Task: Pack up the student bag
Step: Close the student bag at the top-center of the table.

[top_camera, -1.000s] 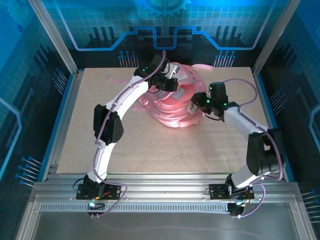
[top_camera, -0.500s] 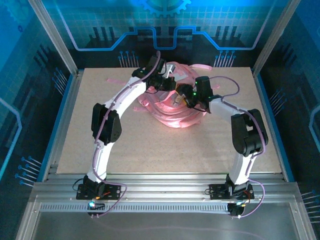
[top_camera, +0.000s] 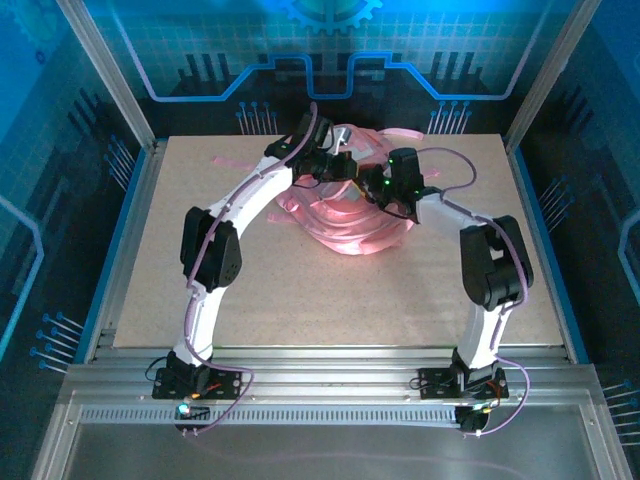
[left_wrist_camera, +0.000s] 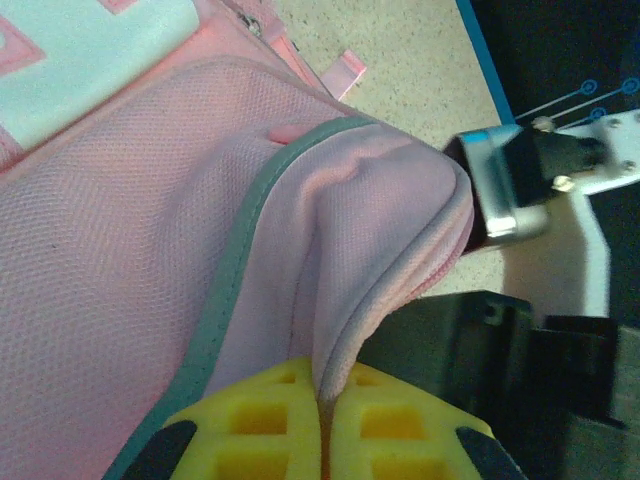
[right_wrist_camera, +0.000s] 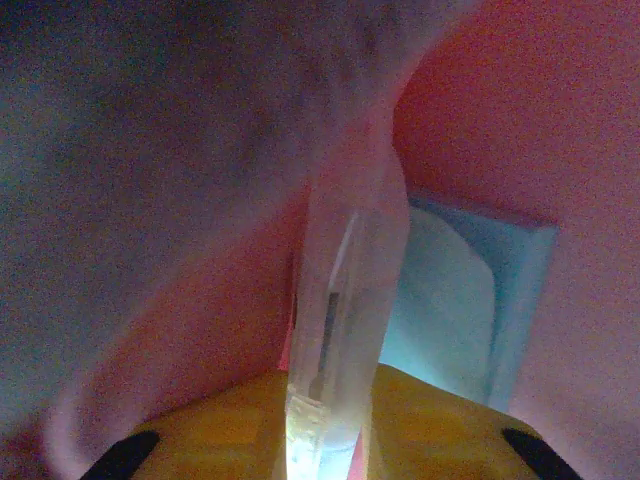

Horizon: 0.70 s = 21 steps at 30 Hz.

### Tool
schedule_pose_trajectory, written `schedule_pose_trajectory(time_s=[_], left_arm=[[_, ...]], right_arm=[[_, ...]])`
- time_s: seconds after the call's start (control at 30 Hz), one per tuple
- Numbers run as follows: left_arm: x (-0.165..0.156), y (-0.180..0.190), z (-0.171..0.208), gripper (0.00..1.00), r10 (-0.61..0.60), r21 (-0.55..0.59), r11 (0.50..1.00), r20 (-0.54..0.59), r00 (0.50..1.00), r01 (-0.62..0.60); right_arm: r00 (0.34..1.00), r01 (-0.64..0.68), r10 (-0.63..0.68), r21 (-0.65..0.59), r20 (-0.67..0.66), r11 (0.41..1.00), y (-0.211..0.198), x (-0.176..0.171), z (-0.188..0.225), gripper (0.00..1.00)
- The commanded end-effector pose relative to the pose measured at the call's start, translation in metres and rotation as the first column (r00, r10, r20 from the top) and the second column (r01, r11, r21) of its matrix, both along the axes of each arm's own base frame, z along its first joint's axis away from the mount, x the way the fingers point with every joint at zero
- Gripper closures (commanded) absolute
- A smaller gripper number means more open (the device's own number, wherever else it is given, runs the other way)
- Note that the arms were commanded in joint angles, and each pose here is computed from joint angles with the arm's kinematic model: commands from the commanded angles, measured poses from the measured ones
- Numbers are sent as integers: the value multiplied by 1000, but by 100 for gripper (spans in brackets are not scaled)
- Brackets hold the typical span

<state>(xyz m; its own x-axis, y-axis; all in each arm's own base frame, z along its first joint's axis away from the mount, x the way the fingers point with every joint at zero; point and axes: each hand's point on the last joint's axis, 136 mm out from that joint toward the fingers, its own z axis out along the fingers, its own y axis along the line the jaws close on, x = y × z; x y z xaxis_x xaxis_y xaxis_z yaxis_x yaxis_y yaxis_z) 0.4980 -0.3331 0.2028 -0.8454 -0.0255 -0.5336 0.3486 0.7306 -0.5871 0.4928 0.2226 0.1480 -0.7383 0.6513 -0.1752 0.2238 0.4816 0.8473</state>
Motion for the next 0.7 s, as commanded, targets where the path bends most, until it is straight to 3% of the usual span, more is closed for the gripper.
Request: schedule_pose_trajectory(time_s=[0.0,0.1,0.3,0.4,0.53,0.6,0.67], left_arm=[[-38,-36,63,100,-103,-151,982,46,994,109],[-34,-34,57,100,-73,-148,986,32,997,77],[-30,-42,48,98,-53,-205,978,-28,998,46],[-28,-42,49,78,-35,-216,976,-30,999,28],[-25,-34,57,29,-2,-225,974,-25,1000,-4],[-22,-24,62,19,24,-231,973,-11,1000,-26],[-18,-9,63,17,62,-233,971,-1,998,-60]], right_arm=[[995,-71,69,25,77,997,27,5,21,76],[997,-41,45,-67,63,997,3,-10,21,69],[999,-19,31,-309,33,951,-57,-59,35,42],[998,-34,56,-448,37,893,-76,-85,49,40],[995,-77,100,-556,12,828,-82,-116,58,39],[993,-97,120,-572,3,815,-76,-128,58,39],[992,-106,126,-567,-4,817,-66,-137,55,40]])
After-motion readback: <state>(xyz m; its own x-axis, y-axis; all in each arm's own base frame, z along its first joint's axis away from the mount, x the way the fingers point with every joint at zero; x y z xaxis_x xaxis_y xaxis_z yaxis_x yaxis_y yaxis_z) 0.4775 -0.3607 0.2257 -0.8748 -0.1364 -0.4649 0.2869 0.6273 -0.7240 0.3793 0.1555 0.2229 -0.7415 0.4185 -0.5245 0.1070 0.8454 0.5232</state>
